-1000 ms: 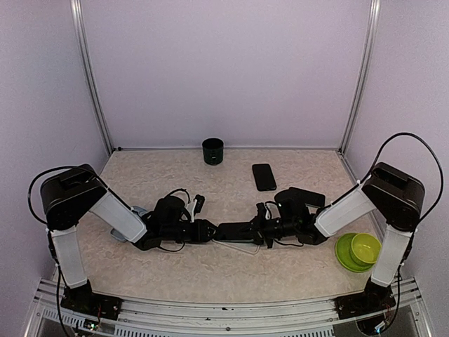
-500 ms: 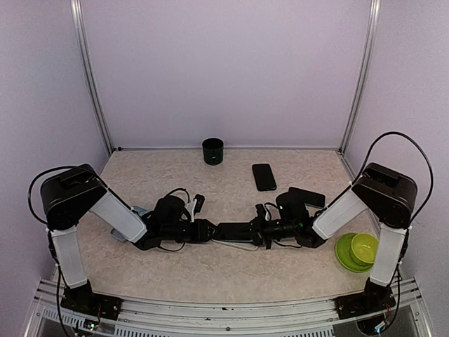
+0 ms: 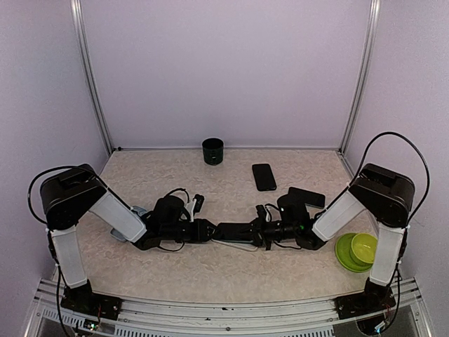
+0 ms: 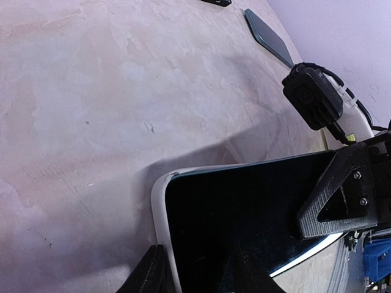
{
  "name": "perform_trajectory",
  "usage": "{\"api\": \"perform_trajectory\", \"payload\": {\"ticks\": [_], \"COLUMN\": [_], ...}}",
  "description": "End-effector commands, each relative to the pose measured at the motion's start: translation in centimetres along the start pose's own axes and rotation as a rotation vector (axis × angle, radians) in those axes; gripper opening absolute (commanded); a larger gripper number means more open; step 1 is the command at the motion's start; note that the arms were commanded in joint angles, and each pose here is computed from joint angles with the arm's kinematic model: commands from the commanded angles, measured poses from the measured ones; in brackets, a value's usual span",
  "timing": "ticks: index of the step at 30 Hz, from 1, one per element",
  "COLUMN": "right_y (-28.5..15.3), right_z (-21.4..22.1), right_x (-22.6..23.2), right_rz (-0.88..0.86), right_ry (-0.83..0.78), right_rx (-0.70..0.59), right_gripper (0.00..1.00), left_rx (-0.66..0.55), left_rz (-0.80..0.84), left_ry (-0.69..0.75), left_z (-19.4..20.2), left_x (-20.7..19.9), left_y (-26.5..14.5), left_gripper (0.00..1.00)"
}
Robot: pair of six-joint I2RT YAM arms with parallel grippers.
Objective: Put the phone into the phone case
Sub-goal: Install the phone into the phone case.
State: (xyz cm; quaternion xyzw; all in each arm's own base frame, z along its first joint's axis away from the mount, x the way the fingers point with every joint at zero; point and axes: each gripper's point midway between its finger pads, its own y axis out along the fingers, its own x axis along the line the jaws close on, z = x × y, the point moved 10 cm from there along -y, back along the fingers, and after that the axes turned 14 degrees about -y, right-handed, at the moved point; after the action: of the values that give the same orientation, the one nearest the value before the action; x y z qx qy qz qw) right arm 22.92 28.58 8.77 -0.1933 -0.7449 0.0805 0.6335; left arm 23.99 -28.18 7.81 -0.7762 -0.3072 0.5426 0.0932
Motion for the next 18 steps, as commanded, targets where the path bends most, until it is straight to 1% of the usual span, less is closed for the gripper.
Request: {"api": "perform_trajectory", "payload": {"ticks": [1, 10, 18], "right_y": [-0.3, -0.8, -1.2], "right_z": [1.0, 0.8, 0.7], "right_x": [-1.1, -0.4, 0.5], "right_rz": [0.043, 0.023, -0.025], "right_ry": [0.040, 0.004, -0.042], "right_rx": [0.042, 0.032, 0.015], "right_gripper": [0.00, 0.00, 0.00], "left_rx": [0.011, -0.032, -0.022], "left_rz": [0.034, 0.017, 0.027], "left_ry": [0.006, 0.002, -0.005], "left_z": [-0.2, -0.8, -0.7], "left_x": [-0.5, -0.2, -0.2], "left_y": [-0.9, -2.1, -2.1], "left_gripper": [0.38, 0.38, 0.38]}}
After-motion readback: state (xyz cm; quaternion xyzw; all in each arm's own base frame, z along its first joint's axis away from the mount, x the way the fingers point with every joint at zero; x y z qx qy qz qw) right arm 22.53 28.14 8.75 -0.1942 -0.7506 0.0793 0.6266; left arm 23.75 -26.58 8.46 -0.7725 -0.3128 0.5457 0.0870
